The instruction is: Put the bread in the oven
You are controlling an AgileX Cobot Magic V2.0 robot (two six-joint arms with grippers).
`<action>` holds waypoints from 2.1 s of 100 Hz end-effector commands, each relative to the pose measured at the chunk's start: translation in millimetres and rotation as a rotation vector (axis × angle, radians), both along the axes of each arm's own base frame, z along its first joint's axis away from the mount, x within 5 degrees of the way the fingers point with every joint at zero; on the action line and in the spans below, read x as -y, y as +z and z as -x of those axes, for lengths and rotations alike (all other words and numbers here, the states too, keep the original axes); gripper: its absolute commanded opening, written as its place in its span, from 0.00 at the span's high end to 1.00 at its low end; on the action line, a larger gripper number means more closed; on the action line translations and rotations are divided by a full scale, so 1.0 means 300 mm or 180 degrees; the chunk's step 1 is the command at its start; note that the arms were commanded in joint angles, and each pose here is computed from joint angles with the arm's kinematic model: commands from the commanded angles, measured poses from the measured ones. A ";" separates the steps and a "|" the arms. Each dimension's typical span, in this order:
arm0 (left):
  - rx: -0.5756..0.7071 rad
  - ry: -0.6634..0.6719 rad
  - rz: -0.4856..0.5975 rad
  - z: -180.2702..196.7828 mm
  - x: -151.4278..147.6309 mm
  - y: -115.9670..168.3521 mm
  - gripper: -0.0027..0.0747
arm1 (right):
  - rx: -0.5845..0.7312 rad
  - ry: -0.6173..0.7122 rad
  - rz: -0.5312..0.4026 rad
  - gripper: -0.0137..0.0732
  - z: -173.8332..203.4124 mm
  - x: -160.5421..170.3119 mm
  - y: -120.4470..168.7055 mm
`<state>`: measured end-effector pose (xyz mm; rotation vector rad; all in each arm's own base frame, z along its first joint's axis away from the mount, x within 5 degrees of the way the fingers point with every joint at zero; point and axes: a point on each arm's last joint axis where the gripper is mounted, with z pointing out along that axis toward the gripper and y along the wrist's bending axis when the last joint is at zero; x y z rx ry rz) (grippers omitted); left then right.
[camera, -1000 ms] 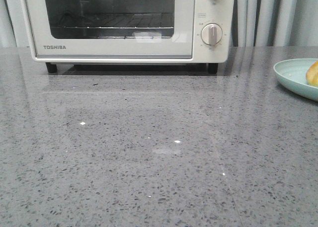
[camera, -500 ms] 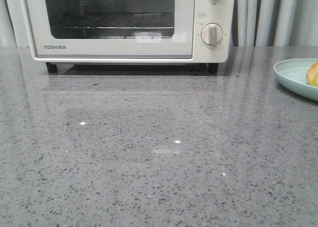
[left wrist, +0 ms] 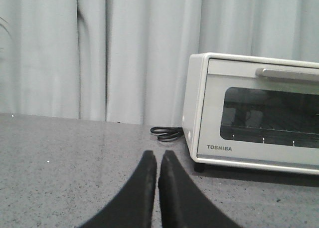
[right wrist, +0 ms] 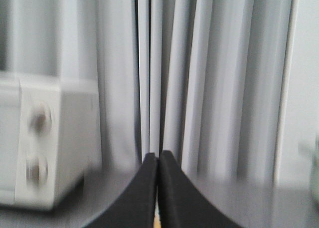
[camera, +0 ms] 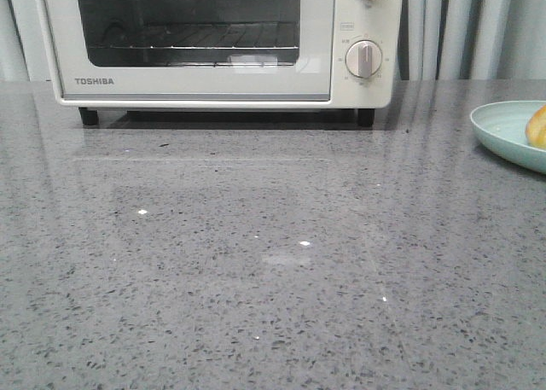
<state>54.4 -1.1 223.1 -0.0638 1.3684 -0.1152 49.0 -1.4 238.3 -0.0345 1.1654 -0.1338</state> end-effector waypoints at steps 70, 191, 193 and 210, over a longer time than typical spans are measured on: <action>0.1108 -0.0086 0.0275 0.054 -0.002 0.132 0.99 | 0.0360 0.0592 -0.1239 0.89 0.043 -0.002 0.121; -0.0191 -0.1107 0.0116 -0.323 0.188 0.755 0.99 | -0.2390 -0.0050 -0.1380 0.89 -0.035 0.008 0.424; -0.0223 -0.1108 0.0117 -0.341 0.195 0.764 0.99 | -0.2406 -0.0053 -0.1381 0.89 -0.034 0.008 0.422; -0.0600 -0.1095 0.0066 -0.475 0.246 0.796 0.99 | -0.2586 -0.0086 -0.1396 0.89 -0.023 0.007 0.416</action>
